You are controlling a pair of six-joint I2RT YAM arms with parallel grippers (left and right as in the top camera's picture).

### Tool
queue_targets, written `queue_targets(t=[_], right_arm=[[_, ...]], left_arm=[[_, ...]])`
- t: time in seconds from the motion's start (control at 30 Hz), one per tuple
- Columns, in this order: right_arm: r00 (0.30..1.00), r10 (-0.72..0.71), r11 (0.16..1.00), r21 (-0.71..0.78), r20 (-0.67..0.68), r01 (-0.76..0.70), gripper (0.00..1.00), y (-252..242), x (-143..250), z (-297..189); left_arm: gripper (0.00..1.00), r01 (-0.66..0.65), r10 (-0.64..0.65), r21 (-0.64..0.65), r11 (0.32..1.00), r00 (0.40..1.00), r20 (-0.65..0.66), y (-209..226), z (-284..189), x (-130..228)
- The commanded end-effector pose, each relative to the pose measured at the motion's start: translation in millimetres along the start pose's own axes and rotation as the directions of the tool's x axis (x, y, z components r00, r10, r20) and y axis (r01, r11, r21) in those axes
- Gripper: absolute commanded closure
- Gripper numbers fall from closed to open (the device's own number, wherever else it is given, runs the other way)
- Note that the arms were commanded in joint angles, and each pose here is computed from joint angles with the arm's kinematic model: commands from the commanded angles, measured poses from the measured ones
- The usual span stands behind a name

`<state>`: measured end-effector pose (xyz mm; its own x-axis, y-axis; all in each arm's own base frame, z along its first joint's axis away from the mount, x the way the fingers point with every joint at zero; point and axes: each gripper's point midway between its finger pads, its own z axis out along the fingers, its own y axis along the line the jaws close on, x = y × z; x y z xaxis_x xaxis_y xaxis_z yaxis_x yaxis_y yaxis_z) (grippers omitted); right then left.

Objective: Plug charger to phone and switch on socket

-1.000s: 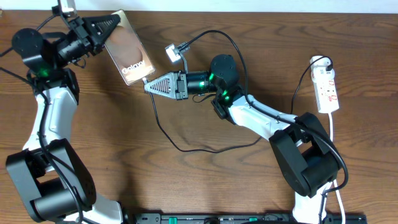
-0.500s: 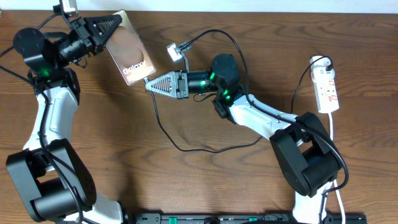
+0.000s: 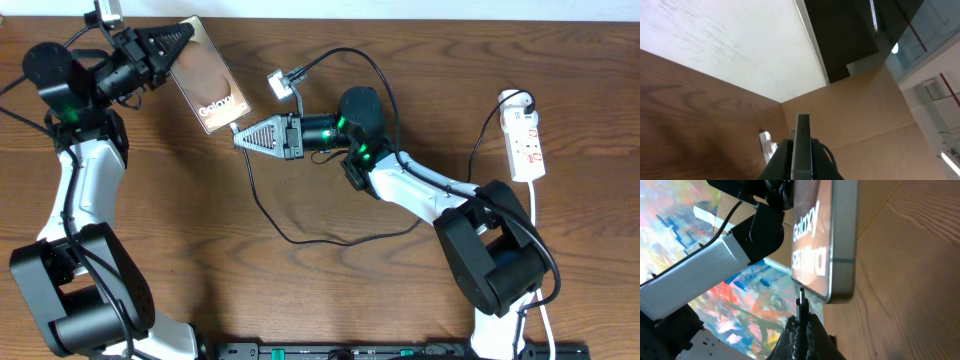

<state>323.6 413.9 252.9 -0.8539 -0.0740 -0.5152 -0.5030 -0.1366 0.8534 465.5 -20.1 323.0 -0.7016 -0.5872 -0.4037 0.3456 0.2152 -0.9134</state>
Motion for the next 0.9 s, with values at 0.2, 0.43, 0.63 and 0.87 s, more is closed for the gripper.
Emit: queue_targets(t=[0.2, 0.43, 0.63, 0.87], right_arm=[[1.000, -0.025, 1.000, 0.007, 0.005, 0.025, 0.99, -2.6, -2.5, -1.0], [1.000, -0.026, 1.000, 0.007, 0.005, 0.026, 0.99, -2.8, -2.5, -1.1], [1.000, -0.027, 1.000, 0.007, 0.004, 0.027, 0.99, -2.7, -2.3, -1.0], [1.000, -0.029, 1.000, 0.007, 0.005, 0.029, 0.99, -2.8, -2.5, -1.1]], left_arm=[[0.93, -0.029, 0.029, 0.010, 1.000, 1.000, -0.011, -6.9, -0.9, 2.9], [0.93, 0.020, -0.020, 0.005, 1.000, 1.000, 0.006, -6.3, -0.9, -0.3], [0.93, 0.024, -0.024, 0.003, 1.000, 1.000, 0.013, -5.9, -0.9, -1.5], [0.92, 0.024, -0.024, 0.005, 1.000, 1.000, 0.005, -6.3, -0.9, 0.0]])
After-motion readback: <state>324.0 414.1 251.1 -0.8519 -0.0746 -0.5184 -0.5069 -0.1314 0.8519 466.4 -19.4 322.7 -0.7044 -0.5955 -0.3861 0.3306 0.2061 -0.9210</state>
